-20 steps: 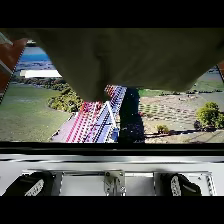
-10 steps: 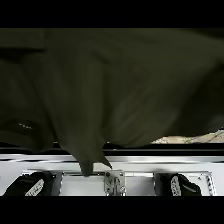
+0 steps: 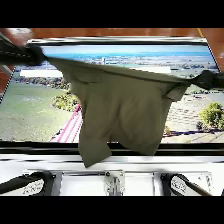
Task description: Fold the shirts.
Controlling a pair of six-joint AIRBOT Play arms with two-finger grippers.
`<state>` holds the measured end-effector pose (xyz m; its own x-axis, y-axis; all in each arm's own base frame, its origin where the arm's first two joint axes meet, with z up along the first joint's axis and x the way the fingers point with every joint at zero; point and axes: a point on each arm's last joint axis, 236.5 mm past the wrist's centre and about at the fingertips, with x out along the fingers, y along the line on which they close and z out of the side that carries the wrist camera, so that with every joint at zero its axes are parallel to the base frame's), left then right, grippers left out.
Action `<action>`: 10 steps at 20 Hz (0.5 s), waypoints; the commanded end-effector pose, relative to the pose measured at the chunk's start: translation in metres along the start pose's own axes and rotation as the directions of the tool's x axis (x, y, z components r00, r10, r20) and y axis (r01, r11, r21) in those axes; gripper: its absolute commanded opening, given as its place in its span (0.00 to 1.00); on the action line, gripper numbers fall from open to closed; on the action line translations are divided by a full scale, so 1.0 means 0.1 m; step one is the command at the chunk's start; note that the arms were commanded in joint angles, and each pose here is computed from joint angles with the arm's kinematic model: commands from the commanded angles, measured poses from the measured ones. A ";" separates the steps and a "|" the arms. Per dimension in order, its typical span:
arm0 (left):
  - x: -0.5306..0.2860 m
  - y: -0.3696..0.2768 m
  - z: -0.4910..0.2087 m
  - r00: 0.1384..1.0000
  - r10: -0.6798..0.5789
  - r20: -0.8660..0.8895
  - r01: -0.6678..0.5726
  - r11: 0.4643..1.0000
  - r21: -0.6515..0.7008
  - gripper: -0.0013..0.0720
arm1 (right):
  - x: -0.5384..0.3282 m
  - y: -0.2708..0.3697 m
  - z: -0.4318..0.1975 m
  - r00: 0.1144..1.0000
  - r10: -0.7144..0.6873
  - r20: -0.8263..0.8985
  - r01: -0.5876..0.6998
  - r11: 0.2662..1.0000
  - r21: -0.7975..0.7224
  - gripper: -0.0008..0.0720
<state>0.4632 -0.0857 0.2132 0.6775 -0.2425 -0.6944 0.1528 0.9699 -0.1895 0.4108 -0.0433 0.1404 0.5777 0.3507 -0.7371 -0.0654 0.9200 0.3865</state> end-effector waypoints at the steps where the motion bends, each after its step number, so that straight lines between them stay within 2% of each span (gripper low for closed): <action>1: 1.10 -0.05 -0.53 0.972 -0.113 -0.204 0.082 0.985 -0.154 0.07 | 0.88 -0.33 0.06 1.000 -0.013 -0.017 0.014 0.997 0.079 0.09; 5: 1.77 -0.25 -0.82 0.932 -0.256 -0.257 0.168 0.933 -0.318 0.07 | 1.48 -0.20 0.37 0.993 -0.051 0.107 0.048 0.998 0.028 0.09; 9: 2.14 -0.44 -1.20 0.884 -0.321 -0.340 0.183 0.906 -0.382 0.07 | 2.01 0.07 0.08 1.000 -0.007 0.011 0.007 1.000 0.008 0.09; 10: 2.16 -0.47 -1.28 0.870 -0.333 -0.363 0.183 0.903 -0.389 0.07 | 2.05 0.12 0.01 1.000 0.005 -0.015 -0.005 1.000 0.008 0.12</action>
<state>0.5165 -0.1632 0.0128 0.3551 -0.4802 -0.8021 0.0209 0.8618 -0.5068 0.5234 0.0116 0.0183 0.5943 0.3307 -0.7331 -0.0469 0.9243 0.3789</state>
